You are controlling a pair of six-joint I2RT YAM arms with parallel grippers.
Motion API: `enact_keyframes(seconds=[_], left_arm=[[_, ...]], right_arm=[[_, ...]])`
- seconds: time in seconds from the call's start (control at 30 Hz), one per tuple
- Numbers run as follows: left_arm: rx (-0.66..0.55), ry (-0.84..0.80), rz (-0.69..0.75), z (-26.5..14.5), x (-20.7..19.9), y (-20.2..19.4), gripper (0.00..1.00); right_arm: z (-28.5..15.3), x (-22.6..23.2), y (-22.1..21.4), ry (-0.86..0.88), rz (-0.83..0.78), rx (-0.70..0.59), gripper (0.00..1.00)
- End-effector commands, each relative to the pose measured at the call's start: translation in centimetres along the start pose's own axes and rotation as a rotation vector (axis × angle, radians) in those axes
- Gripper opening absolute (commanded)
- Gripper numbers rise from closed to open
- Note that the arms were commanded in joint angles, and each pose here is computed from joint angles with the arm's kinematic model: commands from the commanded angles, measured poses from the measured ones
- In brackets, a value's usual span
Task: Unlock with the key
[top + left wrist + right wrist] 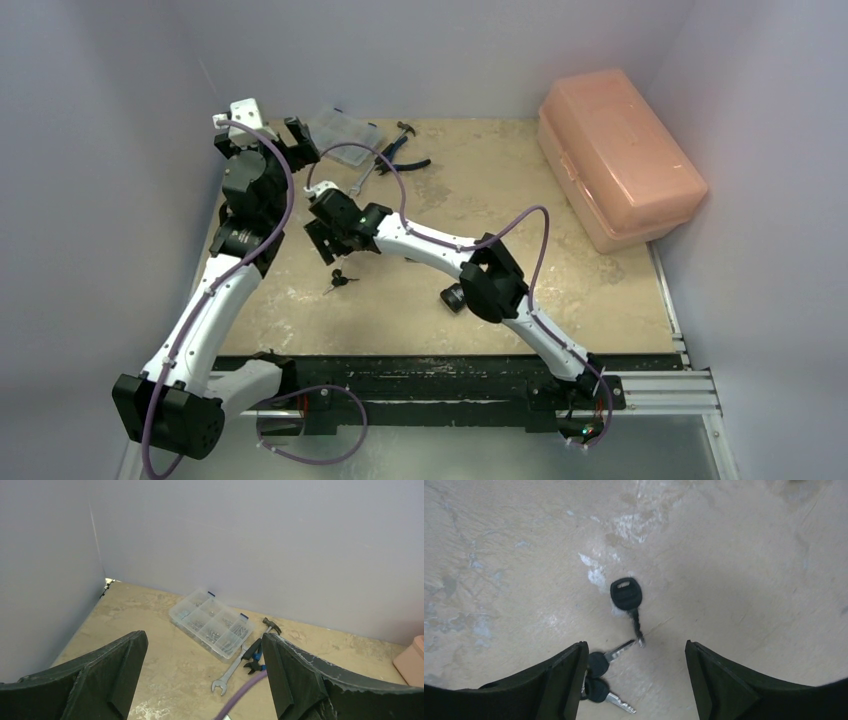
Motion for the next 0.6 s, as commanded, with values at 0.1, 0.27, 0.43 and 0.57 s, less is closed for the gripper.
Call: enact_keyframes(seconds=[0.1, 0.27, 0.43, 0.57], left_arm=[[-0.039, -0.007, -0.051, 0.3, 0.4, 1.4, 0.91], [-0.036, -0.004, -0.050, 0.3, 0.4, 1.3, 0.91], [-0.035, -0.004, -0.049, 0.3, 0.4, 1.3, 0.91], [-0.037, -0.007, -0.051, 0.3, 0.4, 1.4, 0.91]], right_arm=[[-3.8, 2.5, -1.9, 0.030, 0.325, 0.059, 0.76], [-3.2, 4.6, -2.8, 0.051, 0.315, 0.094, 0.75], [-2.8, 5.2, -3.1, 0.067, 0.314, 0.093, 0.74], [-2.1, 5.3, -3.1, 0.063, 0.307, 0.084, 0.70]])
Point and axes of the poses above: each gripper's point midway between its finger pads, its own z axis out along the fingers, its own x axis along the line the jaws close on, y = z × x, the point moved 2 cm from there along -z, back along the fingers, and after that the axes turned 1 degree about z, right-handed, at the moved point
